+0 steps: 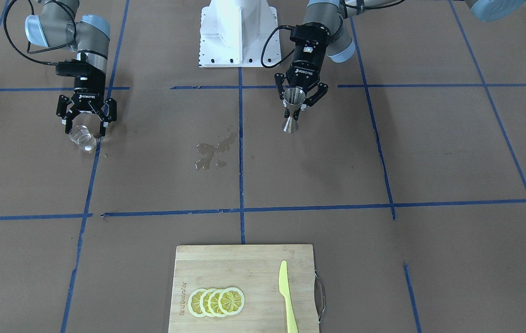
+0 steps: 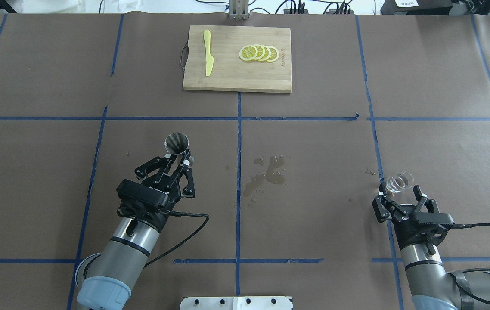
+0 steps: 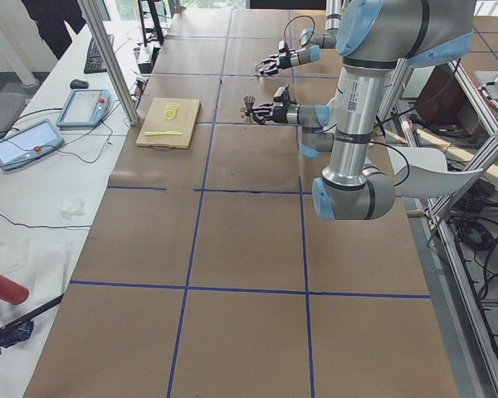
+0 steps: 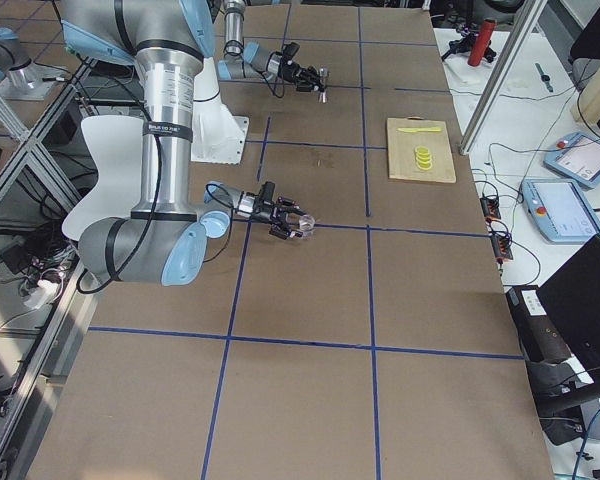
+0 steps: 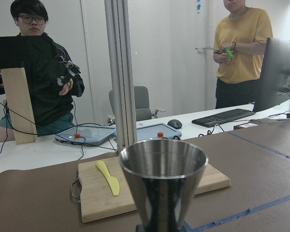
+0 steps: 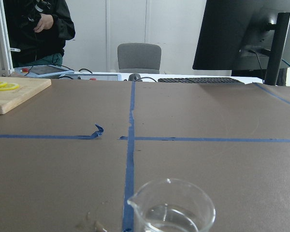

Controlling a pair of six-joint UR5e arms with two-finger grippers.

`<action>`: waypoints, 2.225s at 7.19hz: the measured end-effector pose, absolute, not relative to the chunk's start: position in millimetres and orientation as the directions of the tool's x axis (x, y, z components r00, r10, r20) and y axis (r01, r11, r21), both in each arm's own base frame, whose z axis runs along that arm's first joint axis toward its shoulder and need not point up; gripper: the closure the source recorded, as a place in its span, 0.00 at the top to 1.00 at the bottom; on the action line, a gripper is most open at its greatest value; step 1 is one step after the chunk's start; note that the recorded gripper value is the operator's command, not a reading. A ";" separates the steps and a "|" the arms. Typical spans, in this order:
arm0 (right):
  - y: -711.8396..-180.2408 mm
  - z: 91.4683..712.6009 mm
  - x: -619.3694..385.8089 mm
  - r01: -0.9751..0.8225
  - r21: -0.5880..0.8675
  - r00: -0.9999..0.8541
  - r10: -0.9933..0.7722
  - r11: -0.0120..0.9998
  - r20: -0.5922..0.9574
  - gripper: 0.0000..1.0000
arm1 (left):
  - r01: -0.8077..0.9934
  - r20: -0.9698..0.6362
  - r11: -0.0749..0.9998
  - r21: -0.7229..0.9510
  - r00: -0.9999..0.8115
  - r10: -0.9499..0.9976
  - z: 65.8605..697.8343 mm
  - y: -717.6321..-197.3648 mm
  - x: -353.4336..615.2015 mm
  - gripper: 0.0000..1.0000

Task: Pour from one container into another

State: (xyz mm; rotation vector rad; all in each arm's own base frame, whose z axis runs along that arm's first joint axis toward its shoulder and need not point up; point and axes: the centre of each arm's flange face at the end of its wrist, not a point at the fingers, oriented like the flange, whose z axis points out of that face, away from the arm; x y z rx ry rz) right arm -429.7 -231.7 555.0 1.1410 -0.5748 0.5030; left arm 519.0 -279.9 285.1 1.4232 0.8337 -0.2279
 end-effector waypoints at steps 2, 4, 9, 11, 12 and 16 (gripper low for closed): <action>-232.9 557.8 -436.5 -0.637 0.693 0.753 0.082 0.336 0.652 0.89 | 0.603 -0.625 0.181 0.777 0.706 0.332 286.0 -279.6 519.2 0.00; -234.9 559.3 -436.6 -0.637 0.695 0.755 0.085 0.334 0.650 0.86 | 0.603 -0.625 0.181 0.777 0.706 0.333 286.0 -279.2 519.6 0.00; -240.6 562.5 -433.6 -0.637 0.698 0.757 0.096 0.326 0.646 0.69 | 0.603 -0.626 0.182 0.776 0.705 0.334 285.5 -278.6 519.8 0.00; -240.8 564.7 -433.8 -0.635 0.701 0.760 0.096 0.325 0.643 0.29 | 0.603 -0.626 0.182 0.777 0.705 0.334 285.6 -278.3 520.0 0.00; -241.1 564.7 -433.6 -0.635 0.701 0.760 0.096 0.324 0.643 0.20 | 0.602 -0.625 0.182 0.777 0.706 0.334 285.9 -278.3 520.1 0.00; -244.4 558.8 -431.5 -0.646 0.695 0.751 0.100 0.317 0.652 0.08 | 0.603 -0.626 0.182 0.777 0.705 0.334 285.0 -278.3 519.9 0.00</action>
